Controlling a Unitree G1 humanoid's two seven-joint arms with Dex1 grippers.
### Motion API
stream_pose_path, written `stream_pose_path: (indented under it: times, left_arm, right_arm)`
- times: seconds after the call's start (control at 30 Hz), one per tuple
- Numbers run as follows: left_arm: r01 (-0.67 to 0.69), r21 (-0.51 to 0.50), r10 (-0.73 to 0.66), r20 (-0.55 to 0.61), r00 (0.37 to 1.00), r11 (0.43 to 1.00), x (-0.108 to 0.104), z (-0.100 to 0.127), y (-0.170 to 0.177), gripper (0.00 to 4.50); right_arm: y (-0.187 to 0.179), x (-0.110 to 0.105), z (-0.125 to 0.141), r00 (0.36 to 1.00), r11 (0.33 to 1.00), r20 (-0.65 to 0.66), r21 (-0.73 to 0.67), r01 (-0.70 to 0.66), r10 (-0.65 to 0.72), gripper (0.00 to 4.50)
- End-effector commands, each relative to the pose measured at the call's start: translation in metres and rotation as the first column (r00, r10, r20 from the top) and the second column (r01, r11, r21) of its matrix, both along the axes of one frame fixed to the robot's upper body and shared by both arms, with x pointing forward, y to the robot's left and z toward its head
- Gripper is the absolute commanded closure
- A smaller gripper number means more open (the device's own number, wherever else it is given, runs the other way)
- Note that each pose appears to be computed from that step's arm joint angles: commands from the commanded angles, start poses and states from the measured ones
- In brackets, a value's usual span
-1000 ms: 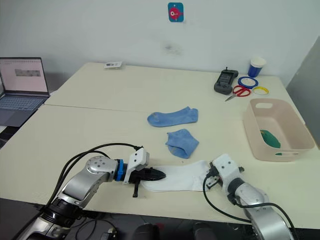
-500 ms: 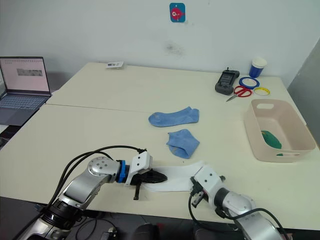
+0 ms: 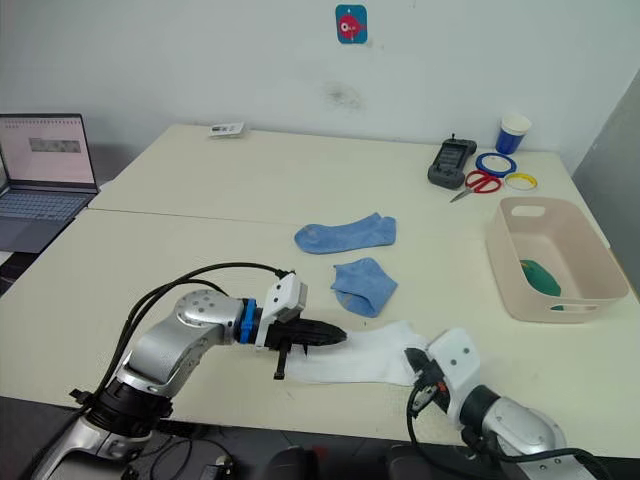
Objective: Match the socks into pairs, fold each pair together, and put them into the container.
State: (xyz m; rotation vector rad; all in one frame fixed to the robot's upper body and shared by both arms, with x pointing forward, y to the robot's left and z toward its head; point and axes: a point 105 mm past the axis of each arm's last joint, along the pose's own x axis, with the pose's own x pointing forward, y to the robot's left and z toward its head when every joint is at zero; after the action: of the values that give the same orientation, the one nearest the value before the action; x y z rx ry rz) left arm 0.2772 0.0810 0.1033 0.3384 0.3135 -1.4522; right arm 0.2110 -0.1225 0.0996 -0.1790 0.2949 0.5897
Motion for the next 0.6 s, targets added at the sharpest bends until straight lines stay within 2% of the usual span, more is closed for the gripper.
stream_pose_path:
  times: [0.03, 0.1, 0.17, 0.43, 0.6]
  left_arm:
    - [-0.007, 0.069, 0.009, -0.026, 1.000, 0.998, -0.001, -0.026, 0.002, 4.50]
    - [-0.017, 0.111, 0.020, -0.023, 1.000, 0.994, 0.001, -0.039, 0.006, 4.50]
    - [-0.017, 0.128, 0.020, -0.024, 1.000, 0.992, 0.001, -0.045, 0.007, 4.50]
    - [0.011, 0.141, -0.006, -0.033, 0.999, 0.990, -0.003, -0.050, 0.010, 4.50]
    - [0.020, 0.148, -0.017, -0.022, 1.000, 0.989, -0.006, -0.051, 0.011, 4.50]
  right_arm:
    - [-0.009, 0.007, 0.011, 0.996, 0.995, 0.041, 0.061, 0.082, -0.085, 4.11]
    - [-0.014, 0.009, 0.008, 0.994, 0.991, 0.027, 0.079, 0.106, -0.108, 3.57]
    - [-0.018, 0.009, 0.003, 0.993, 0.990, 0.006, 0.081, 0.116, -0.116, 2.83]
    - [-0.013, 0.020, -0.025, 0.988, 0.980, -0.088, 0.143, 0.137, -0.125, 0.02]
    - [-0.004, 0.031, -0.031, 0.985, 0.974, -0.119, 0.176, 0.143, -0.123, 0.02]
